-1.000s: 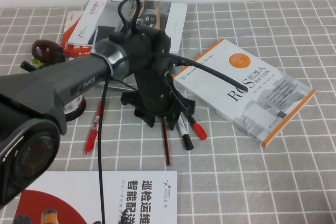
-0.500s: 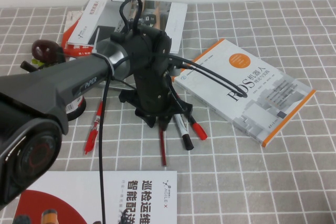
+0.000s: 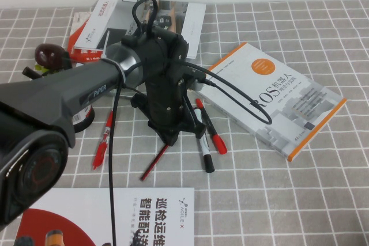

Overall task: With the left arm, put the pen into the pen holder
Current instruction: Pick up the pen on the table, then place the pen onto the pen holder

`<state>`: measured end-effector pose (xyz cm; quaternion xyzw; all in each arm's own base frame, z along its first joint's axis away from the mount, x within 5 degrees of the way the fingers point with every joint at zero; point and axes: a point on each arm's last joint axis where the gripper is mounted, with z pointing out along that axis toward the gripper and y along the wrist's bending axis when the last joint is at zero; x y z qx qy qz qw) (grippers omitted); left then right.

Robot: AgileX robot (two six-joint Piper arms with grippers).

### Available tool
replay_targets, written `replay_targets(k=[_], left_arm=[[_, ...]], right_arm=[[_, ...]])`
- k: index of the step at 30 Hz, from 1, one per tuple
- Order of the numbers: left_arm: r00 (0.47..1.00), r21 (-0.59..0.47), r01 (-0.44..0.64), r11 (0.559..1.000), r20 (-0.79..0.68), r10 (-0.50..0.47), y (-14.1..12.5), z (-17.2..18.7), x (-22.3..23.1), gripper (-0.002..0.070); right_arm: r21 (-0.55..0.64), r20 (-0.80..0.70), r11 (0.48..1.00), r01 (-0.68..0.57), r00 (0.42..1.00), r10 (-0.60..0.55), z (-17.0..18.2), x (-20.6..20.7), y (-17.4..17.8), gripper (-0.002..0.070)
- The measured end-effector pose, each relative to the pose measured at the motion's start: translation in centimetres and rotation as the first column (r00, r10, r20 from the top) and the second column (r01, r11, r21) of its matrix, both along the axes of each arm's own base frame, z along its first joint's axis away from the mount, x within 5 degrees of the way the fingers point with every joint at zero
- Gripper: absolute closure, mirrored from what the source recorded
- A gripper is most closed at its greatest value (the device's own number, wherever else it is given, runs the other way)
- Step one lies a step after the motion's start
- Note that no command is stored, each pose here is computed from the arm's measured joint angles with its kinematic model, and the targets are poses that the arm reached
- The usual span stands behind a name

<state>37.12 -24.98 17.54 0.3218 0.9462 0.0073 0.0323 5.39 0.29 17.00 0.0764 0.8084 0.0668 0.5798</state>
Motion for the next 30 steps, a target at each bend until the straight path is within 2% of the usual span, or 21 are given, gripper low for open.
replay_targets(k=[9, 12, 16, 21, 26, 28, 30], left_arm=[[0.996, 0.019, 0.088, 0.996, 0.009, -0.088, 0.2, 0.4, 0.0, 0.0651], [0.995, 0.007, 0.095, 0.995, 0.041, -0.095, 0.5, 2.2, -0.4, 0.0651], [0.985, -0.048, 0.103, 0.994, 0.142, -0.095, 0.9, 6.5, -1.0, 0.0651], [0.95, -0.142, 0.122, 0.982, 0.304, -0.075, 2.1, 11.7, -2.9, 0.0652], [0.906, -0.208, 0.149, 0.967, 0.421, -0.049, 4.2, 13.8, -5.7, 0.0652], [0.879, -0.236, 0.157, 0.959, 0.476, -0.026, 5.3, 13.9, -6.6, 0.0652], [0.83, -0.268, 0.174, 0.947, 0.557, 0.005, 6.6, 14.1, -7.6, 0.0652]], right_arm=[[0.0, 0.0, 1.0, 0.0, 1.0, 0.0, 0.0, 0.0, 0.0, 0.0692], [0.0, 0.0, 1.0, 0.0, 1.0, 0.0, 0.0, 0.0, 0.0, 0.0691], [0.0, 0.0, 1.0, 0.0, 1.0, 0.0, 0.0, 0.0, 0.0, 0.0692], [0.0, 0.0, 1.0, 0.0, 1.0, 0.0, 0.0, 0.0, 0.0, 0.0691], [0.0, 0.0, 1.0, 0.0, 1.0, 0.0, 0.0, 0.0, 0.0, 0.0692], [0.0, 0.0, 1.0, 0.0, 1.0, 0.0, 0.0, 0.0, 0.0, 0.0692], [0.0, 0.0, 1.0, 0.0, 1.0, 0.0, 0.0, 0.0, 0.0, 0.0691]])
